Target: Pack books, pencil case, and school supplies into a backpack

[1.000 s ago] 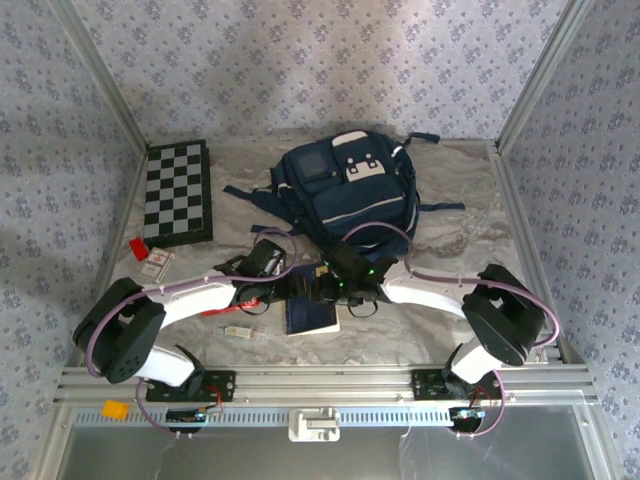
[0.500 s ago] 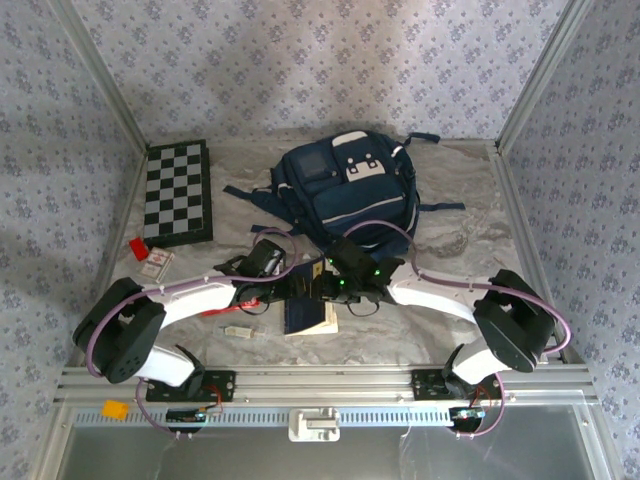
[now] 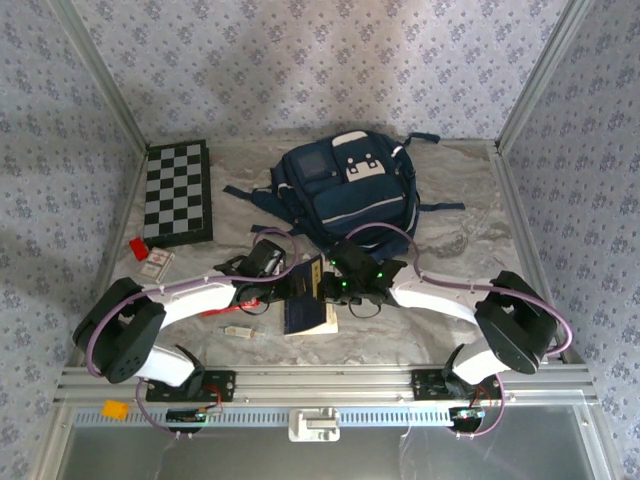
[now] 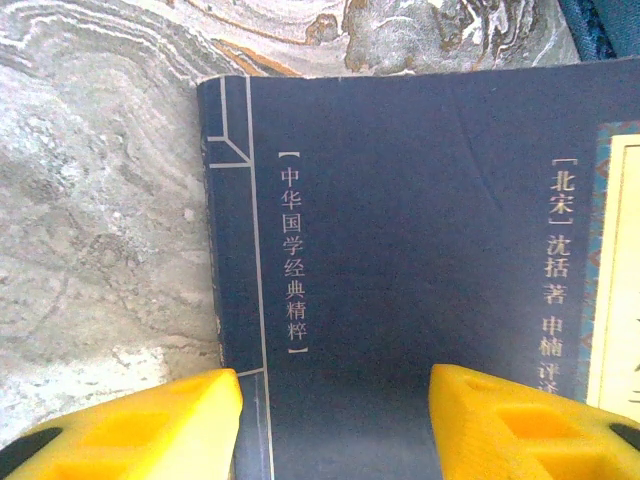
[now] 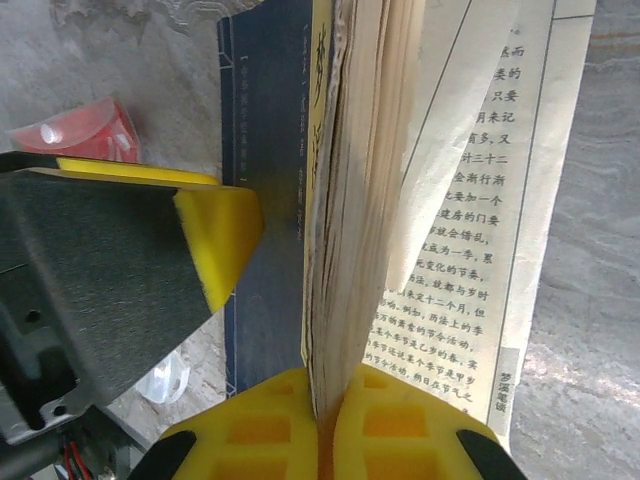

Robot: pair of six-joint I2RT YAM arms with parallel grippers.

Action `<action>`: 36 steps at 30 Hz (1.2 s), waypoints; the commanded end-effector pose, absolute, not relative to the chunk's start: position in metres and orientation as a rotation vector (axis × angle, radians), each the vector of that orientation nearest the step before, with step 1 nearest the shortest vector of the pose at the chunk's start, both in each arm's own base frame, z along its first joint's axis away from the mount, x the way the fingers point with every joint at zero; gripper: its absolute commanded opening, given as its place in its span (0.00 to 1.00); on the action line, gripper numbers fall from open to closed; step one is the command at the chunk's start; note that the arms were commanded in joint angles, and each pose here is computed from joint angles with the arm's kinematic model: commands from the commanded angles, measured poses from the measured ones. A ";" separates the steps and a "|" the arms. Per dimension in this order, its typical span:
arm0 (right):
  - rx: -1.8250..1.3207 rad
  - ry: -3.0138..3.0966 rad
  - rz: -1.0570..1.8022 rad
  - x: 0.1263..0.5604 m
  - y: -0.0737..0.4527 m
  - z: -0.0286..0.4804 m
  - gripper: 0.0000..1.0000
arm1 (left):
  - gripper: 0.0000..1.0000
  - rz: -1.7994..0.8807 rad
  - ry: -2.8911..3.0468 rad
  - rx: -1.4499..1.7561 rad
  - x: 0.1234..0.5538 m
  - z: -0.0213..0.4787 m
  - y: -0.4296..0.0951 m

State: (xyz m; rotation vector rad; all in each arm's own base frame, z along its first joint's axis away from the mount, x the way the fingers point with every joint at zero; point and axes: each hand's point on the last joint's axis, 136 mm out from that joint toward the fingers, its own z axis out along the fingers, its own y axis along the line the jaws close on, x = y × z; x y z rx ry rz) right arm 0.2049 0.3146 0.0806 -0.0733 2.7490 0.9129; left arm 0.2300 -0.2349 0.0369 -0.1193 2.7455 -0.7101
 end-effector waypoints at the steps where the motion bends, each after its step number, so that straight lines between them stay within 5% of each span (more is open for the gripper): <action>1: -0.088 2.721 0.965 0.202 0.318 0.092 0.08 | 0.53 -0.645 2.784 -0.125 0.224 0.031 -0.228; 9: -0.084 2.720 0.997 0.199 0.319 0.099 0.23 | 0.53 -0.624 2.793 -0.126 0.224 0.026 -0.226; 29: -0.070 2.720 1.052 0.189 0.314 0.100 0.25 | 0.54 -0.618 2.806 -0.128 0.225 0.021 -0.227; 36: -0.069 2.708 1.046 0.189 0.310 0.102 0.18 | 0.54 -0.624 2.801 -0.131 0.226 0.023 -0.227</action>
